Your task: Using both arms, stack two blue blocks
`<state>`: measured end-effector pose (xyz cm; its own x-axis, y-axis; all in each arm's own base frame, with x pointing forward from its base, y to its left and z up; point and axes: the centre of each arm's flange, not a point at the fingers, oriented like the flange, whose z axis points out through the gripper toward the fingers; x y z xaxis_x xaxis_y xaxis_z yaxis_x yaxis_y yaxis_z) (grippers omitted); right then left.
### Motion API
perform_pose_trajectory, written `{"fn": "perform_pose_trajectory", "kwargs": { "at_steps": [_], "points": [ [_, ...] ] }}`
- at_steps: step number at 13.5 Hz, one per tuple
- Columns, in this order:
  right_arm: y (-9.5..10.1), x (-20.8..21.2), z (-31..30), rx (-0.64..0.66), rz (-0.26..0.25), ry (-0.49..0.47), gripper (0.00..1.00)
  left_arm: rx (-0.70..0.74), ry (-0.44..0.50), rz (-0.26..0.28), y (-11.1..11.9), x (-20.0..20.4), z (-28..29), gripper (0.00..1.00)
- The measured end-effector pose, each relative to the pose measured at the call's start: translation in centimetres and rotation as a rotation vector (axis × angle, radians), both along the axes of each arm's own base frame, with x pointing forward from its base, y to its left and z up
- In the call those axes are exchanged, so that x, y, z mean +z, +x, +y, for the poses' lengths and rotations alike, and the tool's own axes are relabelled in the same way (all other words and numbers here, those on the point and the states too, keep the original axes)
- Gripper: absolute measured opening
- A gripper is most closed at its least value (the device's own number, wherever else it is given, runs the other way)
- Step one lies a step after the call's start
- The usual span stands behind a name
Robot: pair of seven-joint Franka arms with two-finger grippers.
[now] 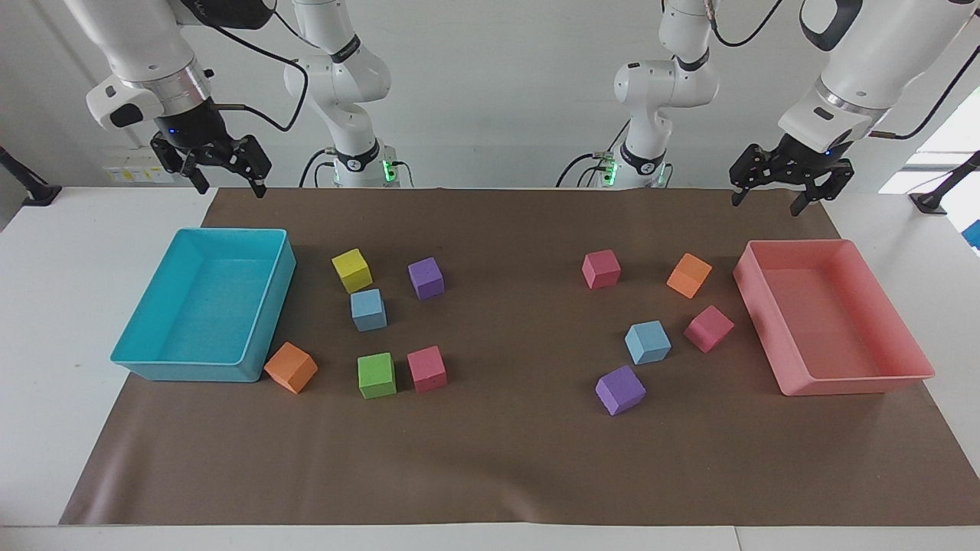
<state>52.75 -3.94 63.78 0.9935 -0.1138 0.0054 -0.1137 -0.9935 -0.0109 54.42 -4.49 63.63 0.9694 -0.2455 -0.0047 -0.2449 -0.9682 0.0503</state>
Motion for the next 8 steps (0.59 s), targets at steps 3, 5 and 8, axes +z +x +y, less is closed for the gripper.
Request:
{"fn": "perform_pose_trajectory", "kwargs": {
  "at_steps": [3, 5, 8],
  "points": [
    [-0.23, -0.27, 0.09, 0.002, 0.01, 0.001, 1.0, 0.0, 0.0, 0.0, 0.0, 0.0, 0.0, 1.0],
    [-0.38, -0.41, 0.1, 0.002, 0.014, 0.002, 1.0, 0.0, 0.0, 0.0, 0.0, 0.0, 0.0, 1.0],
    [-0.54, -0.37, 0.1, 0.002, 0.013, 0.002, 1.0, 0.0, 0.0, 0.0, 0.0, 0.0, 0.0, 1.0]
  ]
}}
